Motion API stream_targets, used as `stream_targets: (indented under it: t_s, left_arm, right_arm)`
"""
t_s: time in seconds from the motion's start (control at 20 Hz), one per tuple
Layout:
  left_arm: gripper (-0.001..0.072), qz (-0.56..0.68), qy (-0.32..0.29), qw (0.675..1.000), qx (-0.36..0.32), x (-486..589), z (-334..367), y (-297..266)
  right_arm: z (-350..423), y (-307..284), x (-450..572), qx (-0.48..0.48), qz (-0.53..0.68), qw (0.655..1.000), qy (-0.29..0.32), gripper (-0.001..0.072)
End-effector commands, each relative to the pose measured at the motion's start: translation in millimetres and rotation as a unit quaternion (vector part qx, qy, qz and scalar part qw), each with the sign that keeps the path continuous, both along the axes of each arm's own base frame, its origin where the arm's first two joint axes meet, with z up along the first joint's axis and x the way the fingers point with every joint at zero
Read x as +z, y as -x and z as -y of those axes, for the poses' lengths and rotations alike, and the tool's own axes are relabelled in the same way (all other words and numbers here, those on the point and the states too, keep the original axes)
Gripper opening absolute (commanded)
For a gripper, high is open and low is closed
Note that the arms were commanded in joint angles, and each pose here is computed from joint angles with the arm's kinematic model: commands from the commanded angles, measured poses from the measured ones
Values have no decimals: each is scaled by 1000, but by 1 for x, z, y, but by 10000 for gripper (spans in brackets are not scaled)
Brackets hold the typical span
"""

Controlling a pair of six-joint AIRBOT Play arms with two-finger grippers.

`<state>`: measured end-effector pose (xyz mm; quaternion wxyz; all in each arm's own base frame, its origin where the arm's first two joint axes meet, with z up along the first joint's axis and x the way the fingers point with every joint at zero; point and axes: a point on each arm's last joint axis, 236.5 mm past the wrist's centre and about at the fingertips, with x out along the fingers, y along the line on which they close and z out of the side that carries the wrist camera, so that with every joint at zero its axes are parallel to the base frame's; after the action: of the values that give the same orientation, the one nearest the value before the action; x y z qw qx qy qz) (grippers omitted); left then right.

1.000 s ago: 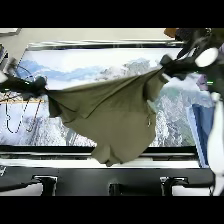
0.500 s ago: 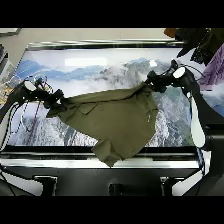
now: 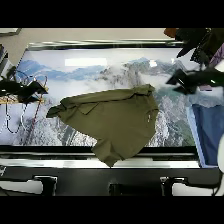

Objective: Fold the clothes and pants, and hang the long-sleeved shirts on hangers.

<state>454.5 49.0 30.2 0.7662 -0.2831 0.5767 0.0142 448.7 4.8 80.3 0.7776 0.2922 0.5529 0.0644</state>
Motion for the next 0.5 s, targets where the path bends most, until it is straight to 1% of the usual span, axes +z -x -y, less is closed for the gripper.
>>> stream_targets:
  t_s: [0.0,0.05,0.1,0.2,0.25,0.45]
  left_arm:
    - [700,-16,3,1000,1,20,-15,44]
    - [700,-23,6,1000,4,17,-13,57]
    - [700,-32,10,999,7,13,-10,69]
    - [700,-46,16,999,9,3,0,92]
    - [700,-53,20,998,10,-2,4,101]
    - [700,-69,44,997,11,-11,21,124]
  right_arm:
    - [-8,98,-31,26,-74,997,-22,547]
    - [-29,124,-47,27,-90,994,-53,547]
    - [-56,150,-60,18,-102,989,-109,547]
    - [-95,190,-80,-8,-99,977,-188,546]
    - [-107,207,-91,-26,-99,972,-212,544]
    - [-129,266,-129,-51,-124,964,-229,538]
